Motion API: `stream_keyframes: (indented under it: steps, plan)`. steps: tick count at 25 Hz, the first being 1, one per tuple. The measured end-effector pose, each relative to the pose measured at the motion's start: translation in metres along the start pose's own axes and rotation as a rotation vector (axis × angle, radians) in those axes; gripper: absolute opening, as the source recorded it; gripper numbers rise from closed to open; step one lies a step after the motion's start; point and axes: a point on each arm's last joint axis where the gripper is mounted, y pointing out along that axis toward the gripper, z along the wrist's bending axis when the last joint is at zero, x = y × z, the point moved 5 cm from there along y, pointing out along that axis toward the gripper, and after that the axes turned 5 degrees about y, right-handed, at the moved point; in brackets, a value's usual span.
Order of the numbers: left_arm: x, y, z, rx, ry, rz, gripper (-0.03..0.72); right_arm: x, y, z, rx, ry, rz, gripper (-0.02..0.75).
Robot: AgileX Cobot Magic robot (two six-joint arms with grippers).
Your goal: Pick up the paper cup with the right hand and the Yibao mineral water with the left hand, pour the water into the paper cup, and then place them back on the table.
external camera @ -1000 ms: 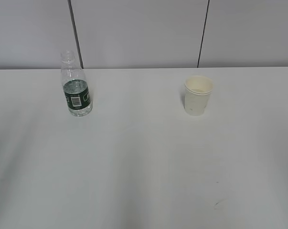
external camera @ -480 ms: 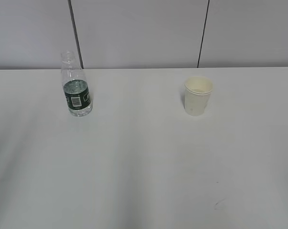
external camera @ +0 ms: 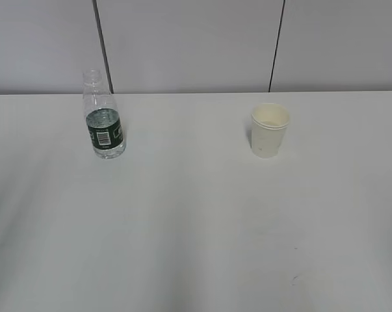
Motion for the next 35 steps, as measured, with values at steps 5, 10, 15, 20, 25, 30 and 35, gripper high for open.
stream_keyframes:
  steps: [5,10,15,20,25,30,35]
  plan:
    - [0.000,0.000,0.000,0.000,0.000,0.000,0.272,0.000,0.000,0.000,0.001,0.000,-0.002,0.585]
    - [0.000,0.000,0.000,0.000,0.000,0.000,0.269,0.000,0.000,0.000,0.001,0.000,-0.004,0.585]
    - [0.000,0.000,0.000,0.000,0.000,0.000,0.265,0.000,0.001,0.000,0.001,-0.001,-0.004,0.585]
    - [0.001,0.000,0.003,0.018,0.018,-0.004,0.258,0.001,0.001,0.000,0.001,-0.001,-0.006,0.585]
    - [0.002,-0.001,0.023,0.165,-0.025,-0.043,0.245,0.001,0.001,0.000,0.001,-0.001,-0.006,0.585]
    - [0.003,-0.003,0.032,0.222,-0.059,-0.063,0.245,0.001,0.001,0.000,0.001,-0.001,-0.006,0.585]
    - [0.004,-0.004,0.035,0.240,-0.044,-0.073,0.245,0.001,0.001,0.000,0.001,-0.001,-0.006,0.585]
